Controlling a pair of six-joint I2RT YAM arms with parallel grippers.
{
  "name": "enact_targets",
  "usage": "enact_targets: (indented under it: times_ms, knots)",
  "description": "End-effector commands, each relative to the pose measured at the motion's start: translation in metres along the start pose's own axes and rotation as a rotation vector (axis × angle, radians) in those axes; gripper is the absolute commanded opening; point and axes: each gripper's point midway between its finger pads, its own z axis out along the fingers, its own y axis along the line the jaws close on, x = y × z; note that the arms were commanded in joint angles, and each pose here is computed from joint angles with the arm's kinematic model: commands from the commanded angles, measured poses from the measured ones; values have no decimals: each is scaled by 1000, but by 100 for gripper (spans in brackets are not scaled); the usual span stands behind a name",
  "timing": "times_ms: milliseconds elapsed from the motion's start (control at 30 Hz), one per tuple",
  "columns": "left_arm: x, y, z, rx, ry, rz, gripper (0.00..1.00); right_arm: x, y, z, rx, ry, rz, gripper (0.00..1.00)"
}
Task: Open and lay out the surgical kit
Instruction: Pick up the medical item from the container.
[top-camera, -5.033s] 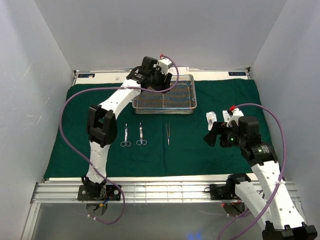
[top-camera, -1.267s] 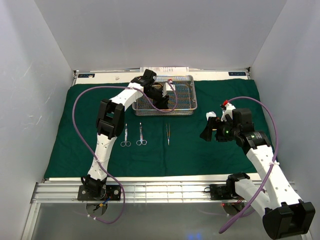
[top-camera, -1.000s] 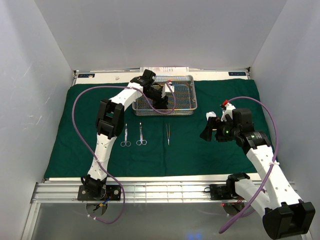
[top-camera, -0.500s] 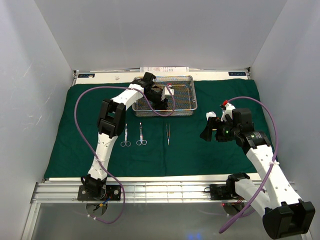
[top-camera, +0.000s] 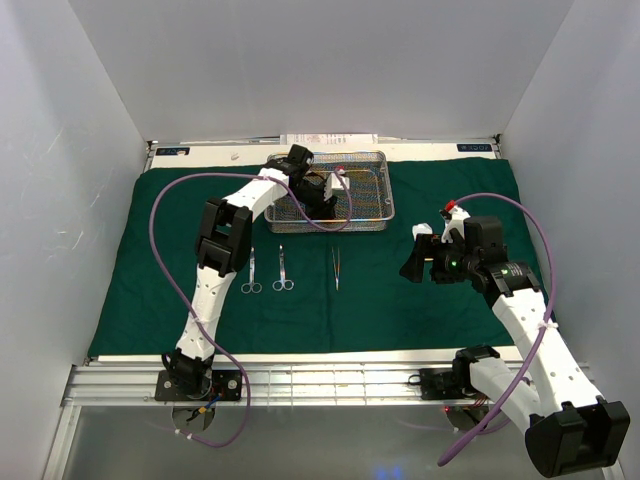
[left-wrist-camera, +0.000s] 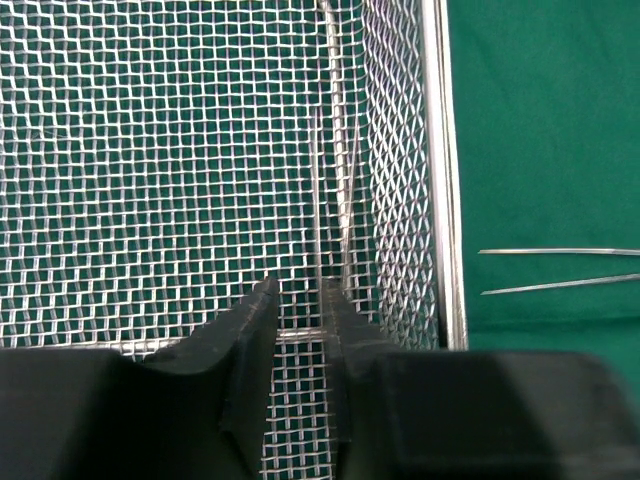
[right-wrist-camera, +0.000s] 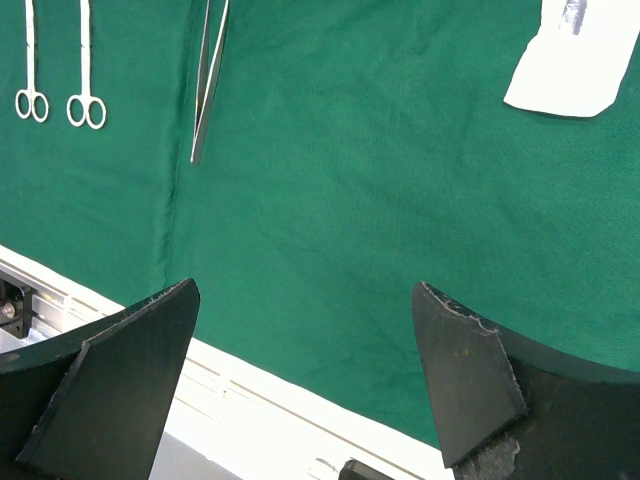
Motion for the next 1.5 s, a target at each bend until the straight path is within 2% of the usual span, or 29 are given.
enact_targets:
  times_ms: [0,100,200,233,333,533,667,967,1233,1333,1467]
  knots:
    - [3,16,-2,-67,38,-7,29,-3,2,1,-12,-11,-22,92]
    - [-4,22,-5,-99,26,-5,17,-3,2,1,-12,-11,-22,92]
    - [-11,24,-8,-109,11,13,13,-4,2,1,-11,-15,-24,92]
    - [-11,25,-7,-112,11,12,8,-4,2,1,-9,-13,-22,92]
    - [-16,28,-10,-128,2,20,0,-3,1,1,-9,-11,-21,92]
    - [-23,31,-14,-148,-10,22,0,-3,1,1,-9,-12,-23,92]
    - [-31,47,-21,-231,-18,3,0,-3,2,1,-10,-10,-23,92]
    - [-23,76,-31,-421,16,-118,0,-2,2,1,-11,-15,-23,92]
    - [-18,73,-41,-479,36,-192,0,-1,2,2,-14,-15,-22,92]
    - [-18,69,-40,-463,34,-179,13,1,1,2,-15,-11,-20,92]
    - [-18,69,-39,-461,36,-173,19,0,2,2,-16,-10,-20,92]
